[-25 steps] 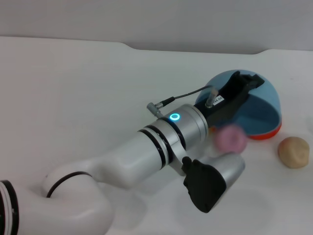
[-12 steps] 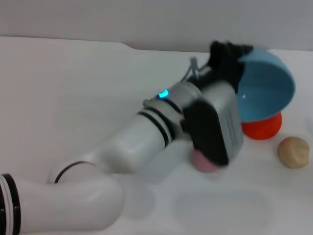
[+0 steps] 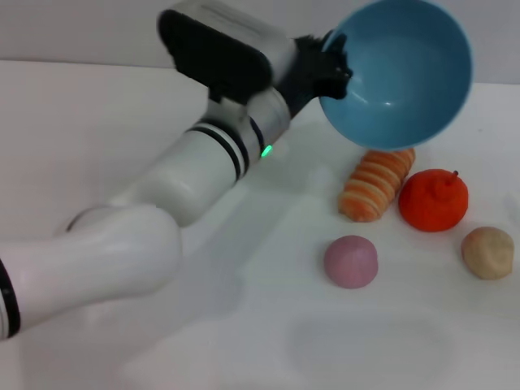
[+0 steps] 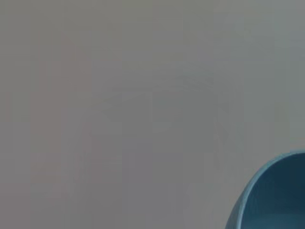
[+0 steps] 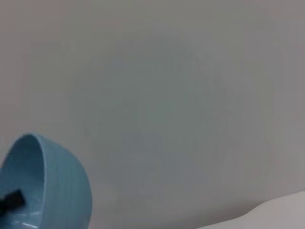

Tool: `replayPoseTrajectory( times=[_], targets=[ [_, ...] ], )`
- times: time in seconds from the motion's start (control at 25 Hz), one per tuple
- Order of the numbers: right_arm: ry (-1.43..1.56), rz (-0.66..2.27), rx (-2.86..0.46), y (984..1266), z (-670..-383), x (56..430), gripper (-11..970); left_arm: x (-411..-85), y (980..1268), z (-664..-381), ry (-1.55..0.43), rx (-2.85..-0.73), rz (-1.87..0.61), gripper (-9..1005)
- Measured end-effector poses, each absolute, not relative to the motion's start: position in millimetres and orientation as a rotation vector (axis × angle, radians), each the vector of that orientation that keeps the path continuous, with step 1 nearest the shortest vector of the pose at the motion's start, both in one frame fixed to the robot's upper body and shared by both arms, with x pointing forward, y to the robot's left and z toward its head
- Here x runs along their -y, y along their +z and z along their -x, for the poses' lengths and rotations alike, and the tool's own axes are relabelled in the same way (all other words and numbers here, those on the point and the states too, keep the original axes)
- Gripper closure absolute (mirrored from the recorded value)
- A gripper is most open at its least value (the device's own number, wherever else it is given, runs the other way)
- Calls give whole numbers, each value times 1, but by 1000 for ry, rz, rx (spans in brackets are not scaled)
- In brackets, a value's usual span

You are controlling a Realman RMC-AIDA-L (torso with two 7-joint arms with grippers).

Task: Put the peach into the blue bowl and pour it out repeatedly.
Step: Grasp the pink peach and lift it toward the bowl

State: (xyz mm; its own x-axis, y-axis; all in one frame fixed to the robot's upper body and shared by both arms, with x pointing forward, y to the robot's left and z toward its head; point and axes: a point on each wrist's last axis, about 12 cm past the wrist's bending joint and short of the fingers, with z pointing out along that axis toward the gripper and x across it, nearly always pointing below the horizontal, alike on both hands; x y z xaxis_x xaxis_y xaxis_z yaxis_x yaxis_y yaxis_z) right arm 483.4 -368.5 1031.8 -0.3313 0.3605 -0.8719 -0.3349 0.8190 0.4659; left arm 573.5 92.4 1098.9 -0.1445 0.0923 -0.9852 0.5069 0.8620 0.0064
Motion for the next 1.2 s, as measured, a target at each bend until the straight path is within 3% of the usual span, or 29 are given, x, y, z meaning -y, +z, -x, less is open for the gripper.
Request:
replayPoseTrajectory(
  times=[0.24, 0.56, 0.8, 1.2],
  targets=[
    [714, -7, -1787, 1031, -482, 368, 167, -107, 1092, -591, -544, -1897, -293, 997],
    [726, 22, -1794, 1033, -486, 365, 169, -134, 1095, -612, -615, -2160, -407, 996],
    [797, 63, -1883, 1035, -492, 361, 170, -160, 1104, -623, -542, -2258, -443, 996],
    [1055, 292, -2208, 1057, -513, 328, 173, -163, 1107, -631, -410, -2321, -433, 996]
  ],
)
